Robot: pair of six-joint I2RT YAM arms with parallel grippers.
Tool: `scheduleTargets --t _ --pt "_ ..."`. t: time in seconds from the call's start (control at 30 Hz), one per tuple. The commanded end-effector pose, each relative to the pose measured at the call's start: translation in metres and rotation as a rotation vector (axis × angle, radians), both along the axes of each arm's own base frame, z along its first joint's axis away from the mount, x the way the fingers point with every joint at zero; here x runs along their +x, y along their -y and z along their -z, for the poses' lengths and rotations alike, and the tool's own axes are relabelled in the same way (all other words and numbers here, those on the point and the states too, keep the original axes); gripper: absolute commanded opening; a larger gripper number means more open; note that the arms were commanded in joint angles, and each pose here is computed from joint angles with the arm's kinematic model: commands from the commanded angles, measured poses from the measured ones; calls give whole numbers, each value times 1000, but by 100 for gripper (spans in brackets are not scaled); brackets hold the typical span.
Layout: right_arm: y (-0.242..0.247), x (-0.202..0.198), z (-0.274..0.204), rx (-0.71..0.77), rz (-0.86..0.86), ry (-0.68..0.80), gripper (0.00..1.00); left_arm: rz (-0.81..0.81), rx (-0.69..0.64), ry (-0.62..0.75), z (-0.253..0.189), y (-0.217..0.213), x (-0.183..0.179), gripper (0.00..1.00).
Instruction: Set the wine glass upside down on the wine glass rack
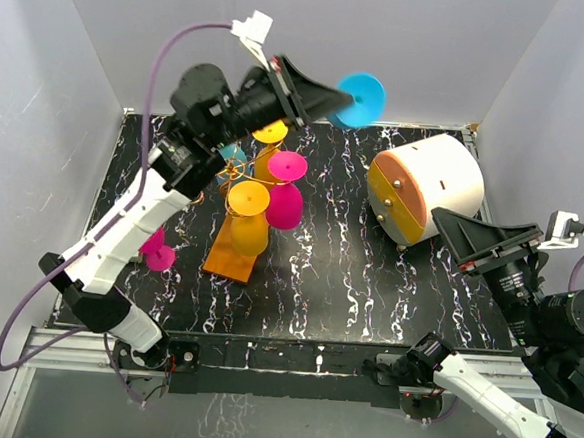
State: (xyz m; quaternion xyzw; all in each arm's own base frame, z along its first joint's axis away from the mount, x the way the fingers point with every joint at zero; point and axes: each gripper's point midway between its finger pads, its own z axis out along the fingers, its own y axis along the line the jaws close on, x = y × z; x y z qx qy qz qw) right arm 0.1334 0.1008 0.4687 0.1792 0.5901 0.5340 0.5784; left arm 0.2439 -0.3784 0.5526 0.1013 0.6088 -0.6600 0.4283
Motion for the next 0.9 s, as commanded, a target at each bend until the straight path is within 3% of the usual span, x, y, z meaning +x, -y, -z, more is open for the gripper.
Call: scheduleTargets --t 0.0,0.27,0.57,0.87 --pt "13 -5 -19 30 36 55 79 -87 -10 44 -21 -38 35 0" --pt "14 -6 -19 25 39 47 78 -225 -30 24 -30 -115 97 0" --pt "17 -7 -15 22 44 34 77 -572 12 -47 -15 -226 148 0" --pt "18 -6 -10 18 52 18 76 -938 58 -177 32 -333 162 0"
